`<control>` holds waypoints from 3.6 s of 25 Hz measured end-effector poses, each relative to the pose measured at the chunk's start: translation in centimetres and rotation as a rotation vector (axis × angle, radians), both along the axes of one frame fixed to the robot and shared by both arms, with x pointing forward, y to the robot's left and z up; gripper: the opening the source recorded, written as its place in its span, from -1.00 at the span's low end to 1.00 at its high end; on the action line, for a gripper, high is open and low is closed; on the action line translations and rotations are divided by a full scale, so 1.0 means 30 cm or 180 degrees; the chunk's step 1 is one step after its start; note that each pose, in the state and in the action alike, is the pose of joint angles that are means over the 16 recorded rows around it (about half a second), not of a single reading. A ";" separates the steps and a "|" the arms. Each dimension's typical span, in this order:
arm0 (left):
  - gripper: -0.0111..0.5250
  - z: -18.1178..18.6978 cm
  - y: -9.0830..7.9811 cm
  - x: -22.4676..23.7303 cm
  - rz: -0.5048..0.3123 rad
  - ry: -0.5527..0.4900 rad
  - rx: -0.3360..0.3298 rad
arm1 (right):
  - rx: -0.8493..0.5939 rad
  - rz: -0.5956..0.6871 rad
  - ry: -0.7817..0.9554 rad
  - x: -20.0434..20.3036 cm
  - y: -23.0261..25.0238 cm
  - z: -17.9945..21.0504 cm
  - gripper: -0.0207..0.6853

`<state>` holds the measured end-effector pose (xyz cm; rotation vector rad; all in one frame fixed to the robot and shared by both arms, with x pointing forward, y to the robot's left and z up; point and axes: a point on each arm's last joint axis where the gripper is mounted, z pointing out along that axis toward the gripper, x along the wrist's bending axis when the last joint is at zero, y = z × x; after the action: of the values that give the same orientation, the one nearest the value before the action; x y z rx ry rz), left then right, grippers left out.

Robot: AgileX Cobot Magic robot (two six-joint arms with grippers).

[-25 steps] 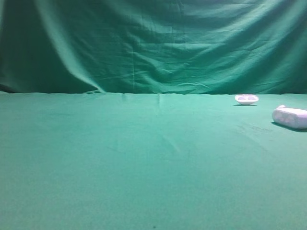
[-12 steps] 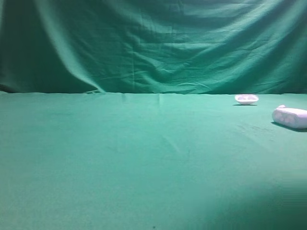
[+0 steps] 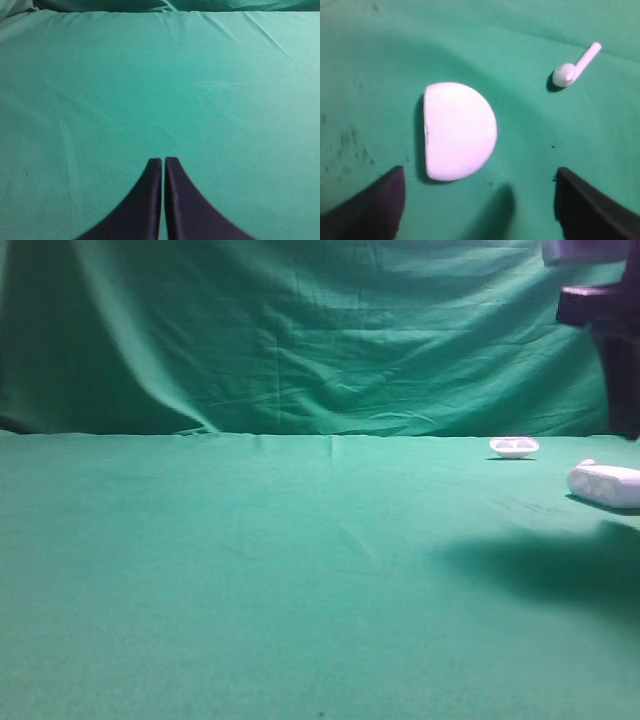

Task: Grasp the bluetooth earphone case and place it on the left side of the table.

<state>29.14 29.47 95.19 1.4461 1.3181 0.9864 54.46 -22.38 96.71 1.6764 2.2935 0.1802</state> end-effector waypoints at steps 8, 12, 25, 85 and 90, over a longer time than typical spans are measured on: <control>-0.96 0.000 0.000 0.000 0.0000 0.0000 0.0000 | -0.0007 -0.0065 0.0021 0.035 0.008 -0.077 0.64; -0.96 0.000 0.000 0.000 0.0000 0.0000 0.0000 | 0.0022 -0.0072 -0.0001 0.048 0.014 -0.101 0.59; -0.96 0.000 0.000 0.000 0.0000 0.0000 0.0000 | 0.0060 -0.0115 -0.0030 0.074 0.027 -0.097 0.10; -0.96 0.000 0.000 0.000 0.0000 0.0000 0.0000 | 0.0360 0.1759 -0.0750 -0.004 1.111 0.186 0.14; -0.96 0.000 0.000 0.000 0.0000 0.0000 0.0000 | 0.0245 0.1573 -0.0860 -0.032 1.007 0.391 -0.31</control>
<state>29.14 29.47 95.19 1.4461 1.3181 0.9864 53.52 7.84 108.44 1.0068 2.4609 0.5670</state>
